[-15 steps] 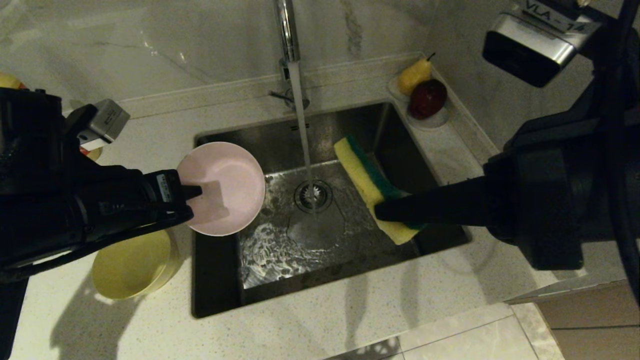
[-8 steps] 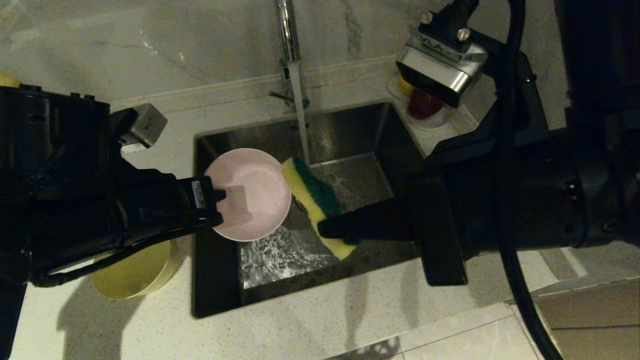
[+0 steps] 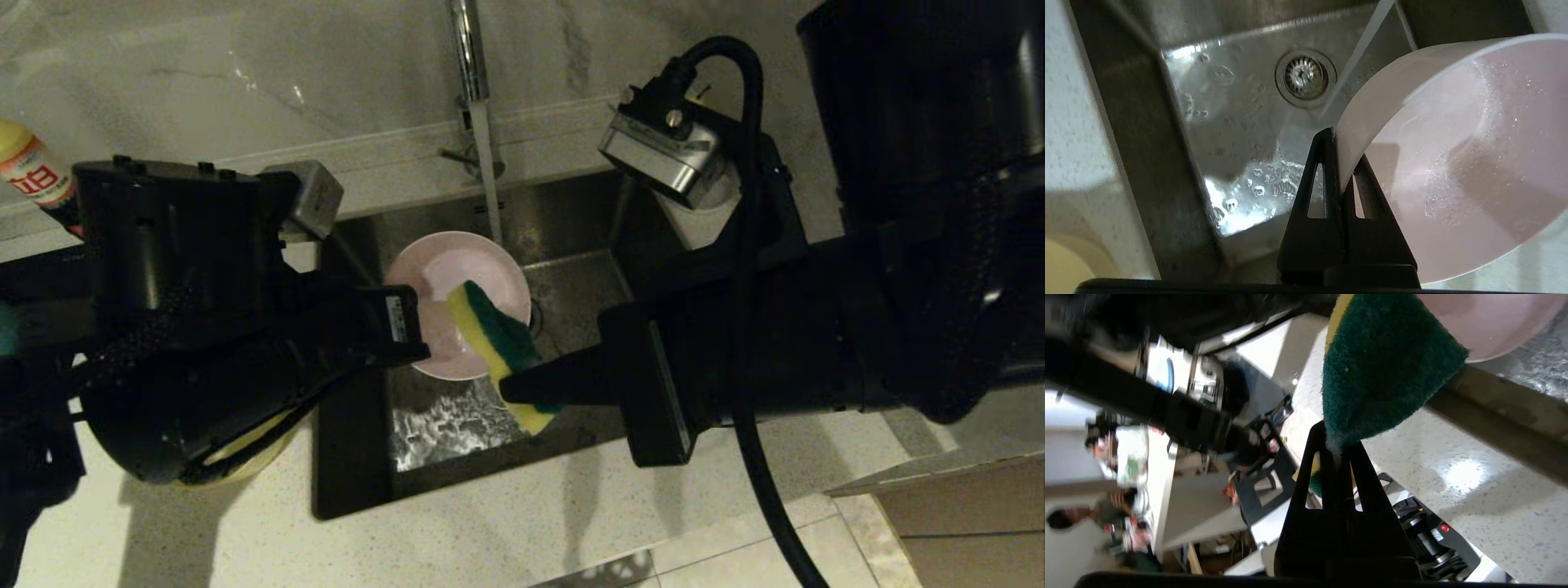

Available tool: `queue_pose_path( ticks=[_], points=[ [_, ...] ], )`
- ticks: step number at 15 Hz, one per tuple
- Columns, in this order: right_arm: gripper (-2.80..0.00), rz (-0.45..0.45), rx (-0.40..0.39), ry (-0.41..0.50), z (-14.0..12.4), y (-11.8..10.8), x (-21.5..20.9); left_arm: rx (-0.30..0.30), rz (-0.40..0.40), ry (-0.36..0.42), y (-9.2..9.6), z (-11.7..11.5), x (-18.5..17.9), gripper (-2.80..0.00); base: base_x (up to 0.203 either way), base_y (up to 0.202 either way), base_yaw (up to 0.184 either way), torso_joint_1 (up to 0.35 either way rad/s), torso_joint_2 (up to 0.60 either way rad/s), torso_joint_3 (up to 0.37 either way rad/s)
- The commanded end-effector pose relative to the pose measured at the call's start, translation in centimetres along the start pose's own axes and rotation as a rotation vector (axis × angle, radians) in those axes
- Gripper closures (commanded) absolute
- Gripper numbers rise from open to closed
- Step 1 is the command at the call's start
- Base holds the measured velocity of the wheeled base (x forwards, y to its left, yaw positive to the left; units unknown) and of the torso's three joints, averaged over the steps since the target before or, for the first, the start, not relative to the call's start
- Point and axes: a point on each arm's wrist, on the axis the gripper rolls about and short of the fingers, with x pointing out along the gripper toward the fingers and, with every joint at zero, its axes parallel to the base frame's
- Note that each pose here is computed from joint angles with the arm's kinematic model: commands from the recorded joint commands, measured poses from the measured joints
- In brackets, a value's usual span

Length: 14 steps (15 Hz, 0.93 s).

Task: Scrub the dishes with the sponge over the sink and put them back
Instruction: Wipe the bowl

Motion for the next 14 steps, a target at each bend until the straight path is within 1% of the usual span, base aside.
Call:
queue_pose_path(
  ticks=[1, 3, 6, 10, 13, 14],
  points=[
    [0.0, -0.032, 0.034, 0.005, 0.3, -0.8, 1.2, 0.028, -0.002, -0.003, -0.3, -0.9, 0.5, 0.0, 0.0, 0.0, 0.0, 0.0, 0.0, 0.0],
    [0.0, -0.049, 0.044, 0.004, 0.5, -1.3, 1.7, 0.022, -0.019, -0.038, -0.6, -0.8, 0.5, 0.0, 0.0, 0.0, 0.0, 0.0, 0.0, 0.0],
    [0.0, -0.062, 0.075, 0.015, 0.5, -1.9, 2.6, 0.058, -0.017, -0.06, -0.9, -0.5, 0.4, 0.0, 0.0, 0.0, 0.0, 0.0, 0.0, 0.0],
    [0.0, -0.08, 0.081, -0.005, 1.0, -2.4, 2.3, 0.051, -0.021, -0.077, -0.9, -0.4, 0.1, 0.0, 0.0, 0.0, 0.0, 0.0, 0.0, 0.0],
    [0.0, -0.11, 0.093, -0.003, 1.1, -3.5, 2.9, 0.041, -0.034, -0.101, -0.8, 0.2, -0.8, 0.0, 0.0, 0.0, 0.0, 0.0, 0.0, 0.0],
    [0.0, -0.126, 0.098, -0.01, 1.3, -4.2, 3.1, 0.041, -0.042, -0.104, -1.0, 0.2, -1.0, 0.0, 0.0, 0.0, 0.0, 0.0, 0.0, 0.0]
  ],
)
